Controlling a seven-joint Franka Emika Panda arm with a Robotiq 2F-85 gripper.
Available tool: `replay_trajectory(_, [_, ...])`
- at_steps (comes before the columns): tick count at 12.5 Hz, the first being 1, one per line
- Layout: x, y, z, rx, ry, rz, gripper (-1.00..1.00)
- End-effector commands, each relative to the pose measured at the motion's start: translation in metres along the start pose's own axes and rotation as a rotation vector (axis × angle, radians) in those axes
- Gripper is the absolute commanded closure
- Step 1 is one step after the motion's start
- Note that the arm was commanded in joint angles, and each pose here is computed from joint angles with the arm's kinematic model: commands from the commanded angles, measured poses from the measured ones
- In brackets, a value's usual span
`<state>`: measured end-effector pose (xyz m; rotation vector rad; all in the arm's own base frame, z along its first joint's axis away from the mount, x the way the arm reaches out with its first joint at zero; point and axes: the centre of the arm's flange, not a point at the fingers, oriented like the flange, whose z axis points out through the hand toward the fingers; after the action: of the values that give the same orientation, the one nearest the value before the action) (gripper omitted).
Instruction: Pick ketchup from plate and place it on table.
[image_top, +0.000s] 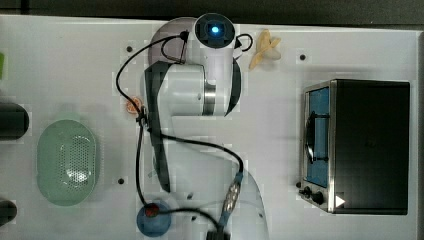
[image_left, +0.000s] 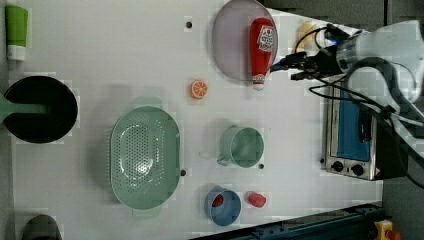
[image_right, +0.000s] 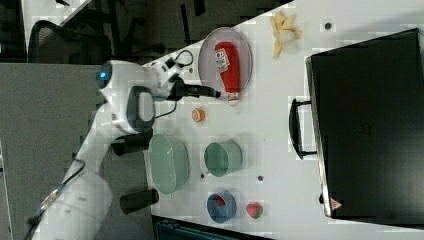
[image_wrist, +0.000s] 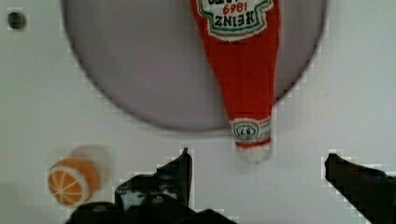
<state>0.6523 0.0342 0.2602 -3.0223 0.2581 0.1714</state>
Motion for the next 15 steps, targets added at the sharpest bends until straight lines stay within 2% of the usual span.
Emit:
replay_trajectory(1, [0.02,-0.005,0.011,0.012,0.047,-0.093,-1.0])
replay_trajectory(3, [0.033,-0.009,0.032,0.019,0.095,-0.1,-1.0])
replay_trajectory(7, [0.054,-0.01,0.072,-0.014,0.204,-0.155,-1.0])
replay_trajectory(10, [0.058,-0.012,0.096,-0.017,0.253,-0.178,-1.0])
replay_trajectory(11, [0.059,-0.013,0.101,-0.014,0.267,-0.181,-1.0])
replay_trajectory(13, [0.059,-0.012,0.108,-0.016,0.265,-0.182,-1.0])
replay_trajectory(14, [0.059,-0.012,0.108,-0.017,0.266,-0.183,-0.91])
replay_trajectory(15, [0.059,-0.01,0.108,-0.021,0.265,-0.184,-0.68])
